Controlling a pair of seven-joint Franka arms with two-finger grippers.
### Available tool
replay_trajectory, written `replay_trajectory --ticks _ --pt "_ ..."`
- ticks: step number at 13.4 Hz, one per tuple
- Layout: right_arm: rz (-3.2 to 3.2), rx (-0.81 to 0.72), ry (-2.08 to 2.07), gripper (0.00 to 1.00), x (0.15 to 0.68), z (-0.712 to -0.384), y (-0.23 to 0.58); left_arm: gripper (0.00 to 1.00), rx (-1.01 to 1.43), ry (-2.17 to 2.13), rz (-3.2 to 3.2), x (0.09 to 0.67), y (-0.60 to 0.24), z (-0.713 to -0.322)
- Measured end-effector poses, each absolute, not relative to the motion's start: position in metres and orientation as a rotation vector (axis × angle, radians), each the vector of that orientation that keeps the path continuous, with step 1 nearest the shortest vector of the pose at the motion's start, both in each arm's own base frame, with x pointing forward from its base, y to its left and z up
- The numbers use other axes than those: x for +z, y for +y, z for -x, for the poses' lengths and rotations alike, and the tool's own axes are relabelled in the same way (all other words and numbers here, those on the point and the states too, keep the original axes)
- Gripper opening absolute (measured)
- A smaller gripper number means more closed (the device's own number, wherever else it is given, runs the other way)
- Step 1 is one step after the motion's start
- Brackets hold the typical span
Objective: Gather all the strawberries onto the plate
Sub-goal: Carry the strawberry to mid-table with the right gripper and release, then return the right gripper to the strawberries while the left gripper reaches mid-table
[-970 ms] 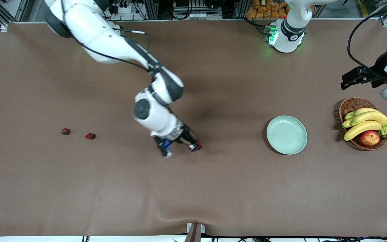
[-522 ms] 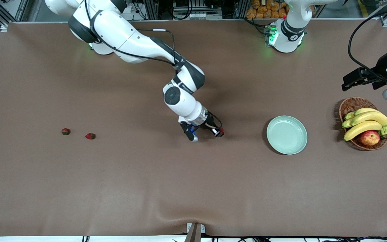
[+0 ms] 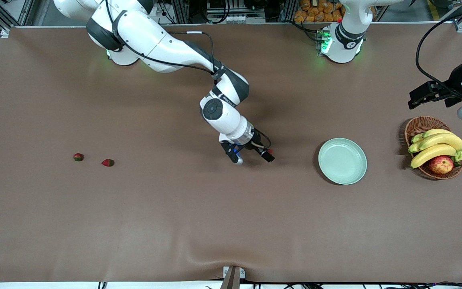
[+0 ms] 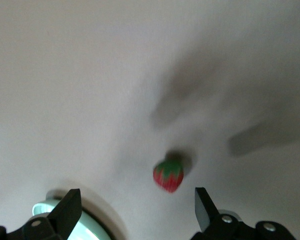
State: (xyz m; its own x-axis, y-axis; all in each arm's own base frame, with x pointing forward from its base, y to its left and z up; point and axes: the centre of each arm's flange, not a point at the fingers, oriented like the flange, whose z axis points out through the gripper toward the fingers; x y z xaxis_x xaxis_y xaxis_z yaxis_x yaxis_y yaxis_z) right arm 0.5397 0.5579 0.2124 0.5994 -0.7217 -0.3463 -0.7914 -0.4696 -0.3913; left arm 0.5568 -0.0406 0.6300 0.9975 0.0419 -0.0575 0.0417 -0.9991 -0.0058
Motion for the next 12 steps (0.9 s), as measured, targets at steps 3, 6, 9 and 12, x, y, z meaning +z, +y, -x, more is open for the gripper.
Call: replay_trajectory --ticks 3,6,9,12 --pt "2.408 0.186 1.254 1.00 0.219 -0.582 0.511 1.00 0.091 -0.065 3.135 0.630 -0.041 -0.557" --pt "2.522 0.208 1.233 1.00 0.253 -0.617 0.458 1.00 0.093 -0.065 3.135 0.629 -0.041 -0.557" --pt "2.677 0.277 1.095 1.00 0.290 -0.638 0.400 1.00 0.102 -0.065 3.134 0.626 -0.041 -0.558" --pt "2.789 0.342 0.926 1.00 0.324 -0.656 0.335 1.00 0.141 -0.040 3.132 0.612 -0.049 -0.561"
